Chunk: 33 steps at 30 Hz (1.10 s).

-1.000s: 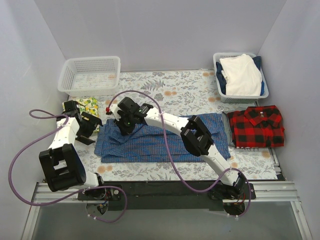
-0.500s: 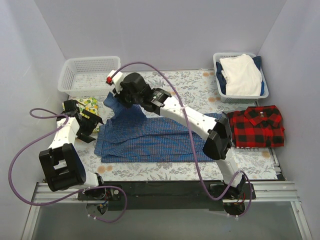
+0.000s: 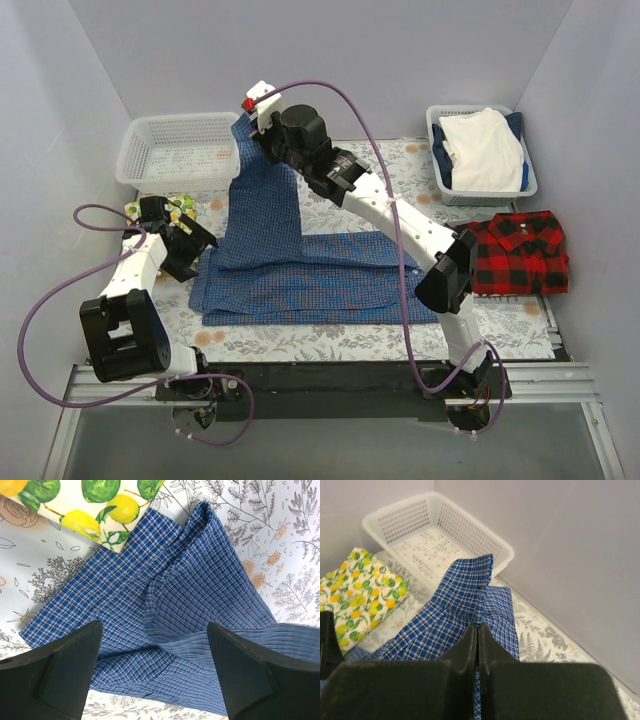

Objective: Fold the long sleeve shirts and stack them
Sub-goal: Fold the shirt

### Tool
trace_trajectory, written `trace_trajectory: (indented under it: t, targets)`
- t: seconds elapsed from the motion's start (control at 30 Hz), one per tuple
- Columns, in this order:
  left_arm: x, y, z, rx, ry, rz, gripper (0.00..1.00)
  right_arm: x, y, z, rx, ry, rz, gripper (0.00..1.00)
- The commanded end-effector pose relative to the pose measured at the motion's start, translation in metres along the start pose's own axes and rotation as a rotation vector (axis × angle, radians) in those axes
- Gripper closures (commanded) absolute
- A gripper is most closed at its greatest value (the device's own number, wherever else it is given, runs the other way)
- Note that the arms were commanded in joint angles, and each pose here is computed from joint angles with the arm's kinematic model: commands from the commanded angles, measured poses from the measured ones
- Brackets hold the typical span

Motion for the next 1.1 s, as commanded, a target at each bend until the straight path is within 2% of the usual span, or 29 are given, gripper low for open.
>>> trace_trajectory:
  t: [0.0,0.17,0.4,0.43,0.5,0.53,0.57,0.6,0.73,0.8,1.07]
  targets:
    - [0.013,-0.010,0.012,-0.035,-0.063,-0.037,0.15,0.099,-0.028,0.026,-0.074,-0.290,0.002,0.99]
    - [0.015,-0.011,0.008,-0.030,-0.062,-0.034,0.15,0.133,-0.039,0.049,-0.097,-0.383,0.032,0.99]
    - [0.025,-0.015,0.007,-0.027,-0.075,-0.025,0.15,0.133,-0.047,0.065,-0.139,-0.373,0.041,0.99]
    - [0.027,-0.015,0.006,-0.023,-0.077,-0.025,0.15,0.140,-0.048,0.077,-0.147,-0.387,0.037,0.99]
    - [0.030,-0.015,0.004,-0.013,-0.078,-0.024,0.15,0.126,-0.048,0.080,-0.143,-0.352,0.029,0.99]
    - [0.034,-0.017,0.005,-0.011,-0.087,-0.023,0.15,0.137,-0.048,0.098,-0.133,-0.376,0.024,0.99]
    - [0.037,-0.017,0.004,-0.005,-0.094,-0.025,0.15,0.119,-0.044,0.095,-0.107,-0.332,0.026,0.99]
    - [0.039,-0.017,0.003,0.001,-0.094,-0.021,0.15,0.129,-0.041,0.113,-0.082,-0.354,0.021,0.99]
    - [0.053,-0.020,-0.001,0.019,-0.110,-0.013,0.15,0.102,-0.013,0.132,0.102,-0.266,0.010,0.99]
    - [0.061,-0.023,-0.001,0.022,-0.124,-0.012,0.15,0.086,0.009,0.142,0.212,-0.220,0.003,0.99]
    - [0.085,-0.032,-0.005,0.037,-0.140,-0.007,0.15,0.036,0.097,0.162,0.450,-0.096,-0.026,0.99]
Point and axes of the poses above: each gripper's point midway between its finger pads, its own z axis back along the fingers, its own y axis along the line the jaws close on, x = y × z, the point moved 2 cm from there along z, back along the fingers, and after that the axes turned 13 degrees about -z, right-handed, at the moved point
